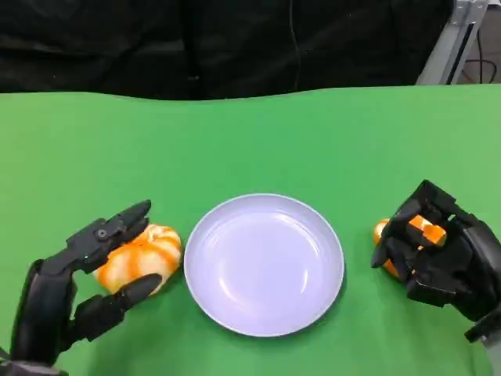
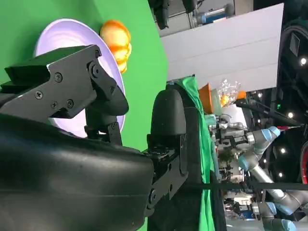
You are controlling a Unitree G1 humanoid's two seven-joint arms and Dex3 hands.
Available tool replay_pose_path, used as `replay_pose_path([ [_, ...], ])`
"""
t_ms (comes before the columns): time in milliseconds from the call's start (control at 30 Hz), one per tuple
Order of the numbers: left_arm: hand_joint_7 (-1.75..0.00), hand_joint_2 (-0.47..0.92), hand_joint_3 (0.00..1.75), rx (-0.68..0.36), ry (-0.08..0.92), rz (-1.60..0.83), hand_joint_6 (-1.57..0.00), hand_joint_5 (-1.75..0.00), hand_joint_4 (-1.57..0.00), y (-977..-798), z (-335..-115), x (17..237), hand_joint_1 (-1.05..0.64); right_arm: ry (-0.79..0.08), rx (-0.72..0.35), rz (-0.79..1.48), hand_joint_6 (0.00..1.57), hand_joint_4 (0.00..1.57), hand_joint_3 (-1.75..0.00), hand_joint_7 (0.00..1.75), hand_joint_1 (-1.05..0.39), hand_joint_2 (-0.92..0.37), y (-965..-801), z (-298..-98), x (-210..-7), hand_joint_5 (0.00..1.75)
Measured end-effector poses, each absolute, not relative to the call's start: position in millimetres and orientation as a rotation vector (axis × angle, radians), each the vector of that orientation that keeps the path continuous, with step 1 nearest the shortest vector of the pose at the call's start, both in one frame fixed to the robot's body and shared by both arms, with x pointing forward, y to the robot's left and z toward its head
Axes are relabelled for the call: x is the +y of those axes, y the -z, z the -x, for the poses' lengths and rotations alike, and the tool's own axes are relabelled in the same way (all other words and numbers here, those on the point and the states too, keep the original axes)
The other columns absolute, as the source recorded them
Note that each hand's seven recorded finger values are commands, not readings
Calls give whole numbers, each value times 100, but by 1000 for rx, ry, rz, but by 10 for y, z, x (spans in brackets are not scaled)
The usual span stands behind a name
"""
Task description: Grasp the bread from the table and place it into the plate.
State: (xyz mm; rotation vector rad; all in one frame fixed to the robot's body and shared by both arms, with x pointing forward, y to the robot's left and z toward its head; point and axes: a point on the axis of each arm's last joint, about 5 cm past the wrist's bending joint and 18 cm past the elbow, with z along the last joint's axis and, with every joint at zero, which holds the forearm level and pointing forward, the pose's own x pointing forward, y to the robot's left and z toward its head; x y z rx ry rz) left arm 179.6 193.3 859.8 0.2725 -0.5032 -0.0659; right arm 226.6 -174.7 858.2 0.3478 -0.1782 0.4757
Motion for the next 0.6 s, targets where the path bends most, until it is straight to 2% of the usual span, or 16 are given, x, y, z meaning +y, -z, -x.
replay_pose_path([
  [367,0,92,4,-464,55,-659,-45,0,-49,-8591,-1773,2021,-83,-473,-177,-347,37,47,-113,161,11,-66,-8582,-2269,-1746,175],
  [600,0,92,17,-409,25,-895,-44,0,-46,-8560,-1801,2022,-90,-473,-178,-347,37,48,-111,161,14,-69,-8583,-2271,-1746,175],
])
